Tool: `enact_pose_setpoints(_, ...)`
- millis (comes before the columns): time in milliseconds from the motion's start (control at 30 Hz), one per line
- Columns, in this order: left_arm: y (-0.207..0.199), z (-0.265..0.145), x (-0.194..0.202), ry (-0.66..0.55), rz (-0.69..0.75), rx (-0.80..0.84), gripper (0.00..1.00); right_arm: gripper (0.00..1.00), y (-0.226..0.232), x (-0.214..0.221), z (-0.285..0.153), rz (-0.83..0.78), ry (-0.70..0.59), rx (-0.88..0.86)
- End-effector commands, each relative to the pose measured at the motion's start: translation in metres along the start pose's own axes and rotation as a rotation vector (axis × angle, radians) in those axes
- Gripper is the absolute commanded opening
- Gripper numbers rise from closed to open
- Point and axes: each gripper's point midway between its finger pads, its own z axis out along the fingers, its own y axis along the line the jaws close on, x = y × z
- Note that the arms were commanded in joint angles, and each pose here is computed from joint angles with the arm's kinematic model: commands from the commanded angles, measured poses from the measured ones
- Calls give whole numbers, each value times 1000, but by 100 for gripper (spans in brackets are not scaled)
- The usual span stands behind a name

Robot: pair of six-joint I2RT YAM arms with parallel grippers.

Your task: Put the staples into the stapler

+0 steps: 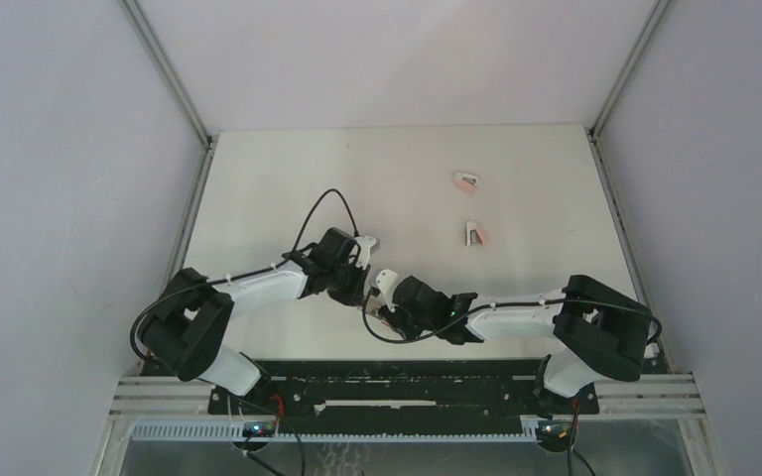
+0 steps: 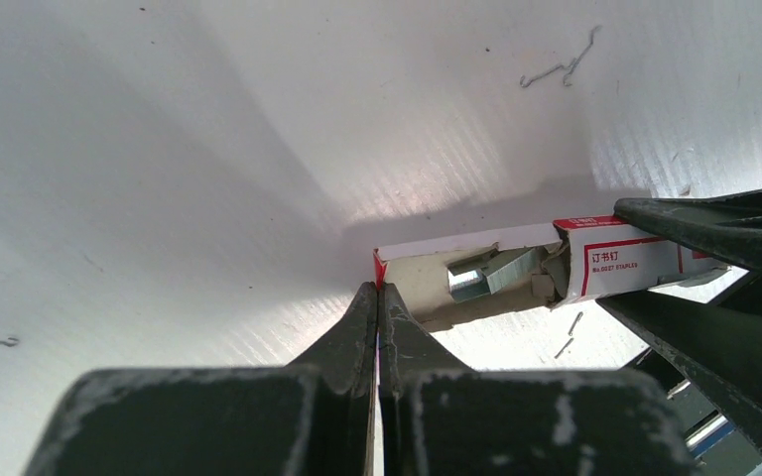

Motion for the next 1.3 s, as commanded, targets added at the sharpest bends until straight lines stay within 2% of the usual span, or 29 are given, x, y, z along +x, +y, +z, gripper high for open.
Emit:
enact_pose_setpoints(0, -2, -13, -29, -83, 32, -4, 0, 37, 1, -2, 2, 20, 10, -5)
enact_pose_setpoints(233, -3, -13, -31, -83, 35, 1, 0, 37, 2, -2, 2, 20, 10, -10)
enact_pose_setpoints(333, -3, -14, -33, -87, 32, -1, 0, 41, 4, -4, 1, 19, 5, -22)
enact_pose_setpoints(367, -2, -14, -33, -87, 24, -4, 5, 45, 4, -5, 0, 18, 1, -25)
enact_pose_setpoints(500, -3, -19, -41, -117, -5, -11, 37, 61, 4, -19, -10, 25, -64, -22)
enact_pose_setpoints(600, -1, -34, -52, -182, -22, -38, 56, 66, 2, -35, -25, 38, -130, -17)
enact_pose_setpoints(667, 1, -50, -61, -245, -36, -65, 66, 69, 0, -48, -40, 46, -179, -16)
enact_pose_setpoints(833, 12, -112, -86, -441, -93, -171, 76, 76, -21, -82, -90, 142, -333, 6)
enact_pose_setpoints(1000, 19, -200, -115, -669, -196, -192, 92, 79, -85, -93, -127, 354, -414, 161)
enact_pose_setpoints(1167, 45, -269, -122, -727, -282, -217, 93, 78, -155, -78, -145, 589, -361, 335)
enact_pose_setpoints(1267, 69, -294, -115, -762, -302, -325, 93, 71, -193, -59, -144, 717, -296, 413)
